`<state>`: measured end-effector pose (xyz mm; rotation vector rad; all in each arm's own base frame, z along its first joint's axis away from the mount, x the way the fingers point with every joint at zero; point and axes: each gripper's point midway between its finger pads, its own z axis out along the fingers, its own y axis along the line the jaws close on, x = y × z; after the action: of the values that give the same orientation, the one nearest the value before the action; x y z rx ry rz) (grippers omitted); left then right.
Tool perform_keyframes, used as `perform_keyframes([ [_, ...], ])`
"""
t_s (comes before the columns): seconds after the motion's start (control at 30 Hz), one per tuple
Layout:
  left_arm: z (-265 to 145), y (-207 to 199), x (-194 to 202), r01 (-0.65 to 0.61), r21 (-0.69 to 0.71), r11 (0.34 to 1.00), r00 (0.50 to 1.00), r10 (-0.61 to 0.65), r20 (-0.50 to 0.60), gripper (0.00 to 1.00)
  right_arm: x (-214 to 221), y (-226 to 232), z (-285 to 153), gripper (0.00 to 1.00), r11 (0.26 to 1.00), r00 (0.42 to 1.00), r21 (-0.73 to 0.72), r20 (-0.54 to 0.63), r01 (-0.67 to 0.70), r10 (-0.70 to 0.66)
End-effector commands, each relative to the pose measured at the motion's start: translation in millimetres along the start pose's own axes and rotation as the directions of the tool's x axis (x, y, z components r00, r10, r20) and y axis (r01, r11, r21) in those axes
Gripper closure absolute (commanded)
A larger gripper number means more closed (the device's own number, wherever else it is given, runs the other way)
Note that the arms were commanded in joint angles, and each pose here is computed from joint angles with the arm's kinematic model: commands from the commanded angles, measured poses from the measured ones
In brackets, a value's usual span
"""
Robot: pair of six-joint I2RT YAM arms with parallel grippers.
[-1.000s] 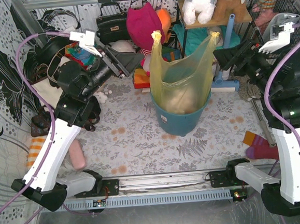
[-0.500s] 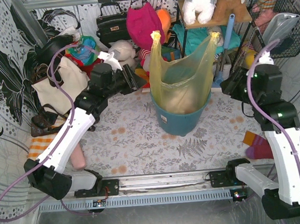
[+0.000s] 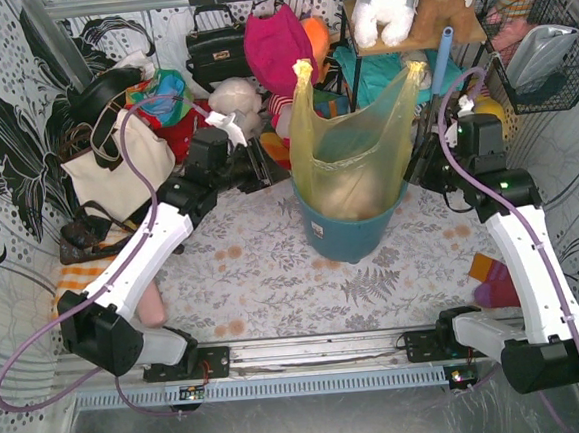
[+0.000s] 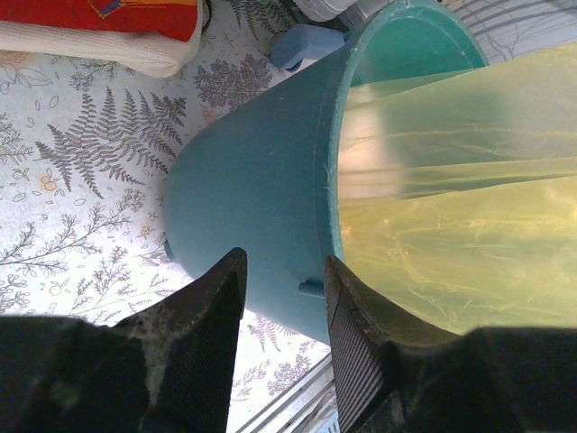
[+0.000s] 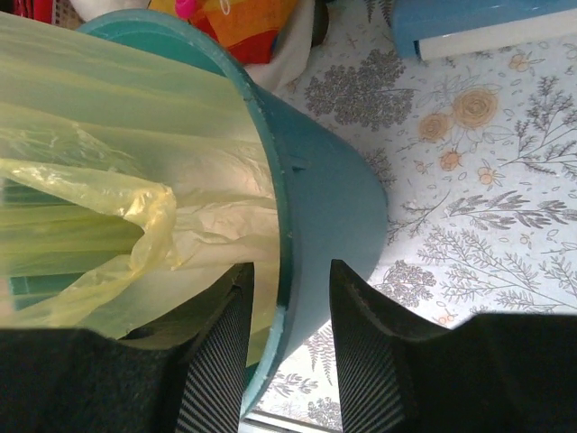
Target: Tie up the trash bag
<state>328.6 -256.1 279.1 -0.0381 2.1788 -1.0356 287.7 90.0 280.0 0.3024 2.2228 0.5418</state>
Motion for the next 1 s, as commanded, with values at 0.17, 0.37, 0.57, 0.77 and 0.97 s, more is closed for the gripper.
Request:
perform_keyframes([
  [0.17, 11.0, -20.5, 1.3, -0.029, 0.077, 0.997, 1.000, 0.030, -0.009, 0.51, 6.6, 8.1, 18.0, 0.65, 0.998, 0.999, -0.061, -0.050, 0.017, -0.020],
  [0.37, 1.7, -27.0, -12.6, -0.047, 0.057, 0.997, 0.998, 0.045, 0.040, 0.51, 10.8, 5.0, 22.9, 0.79, 0.998, 0.997, -0.054, -0.069, 0.018, -0.022],
  [0.57, -7.3, -24.5, -17.6, -0.059, 0.020, 0.998, 0.996, 0.058, 0.062, 0.51, 11.4, 8.3, 18.8, 1.00, 0.998, 0.997, -0.066, -0.076, 0.014, -0.019],
  [0.77, -20.2, -18.0, -15.9, -0.066, -0.031, 0.997, 0.995, 0.068, 0.068, 0.51, 11.0, 29.7, 2.6, 1.00, 0.992, 0.996, -0.126, -0.085, -0.006, -0.005],
  [0.97, -36.7, -5.6, -3.3, -0.061, -0.082, 0.995, 0.996, 0.066, 0.059, 0.51, 30.4, 46.2, -12.7, 1.00, 0.995, 0.992, -0.099, -0.127, -0.015, 0.003],
])
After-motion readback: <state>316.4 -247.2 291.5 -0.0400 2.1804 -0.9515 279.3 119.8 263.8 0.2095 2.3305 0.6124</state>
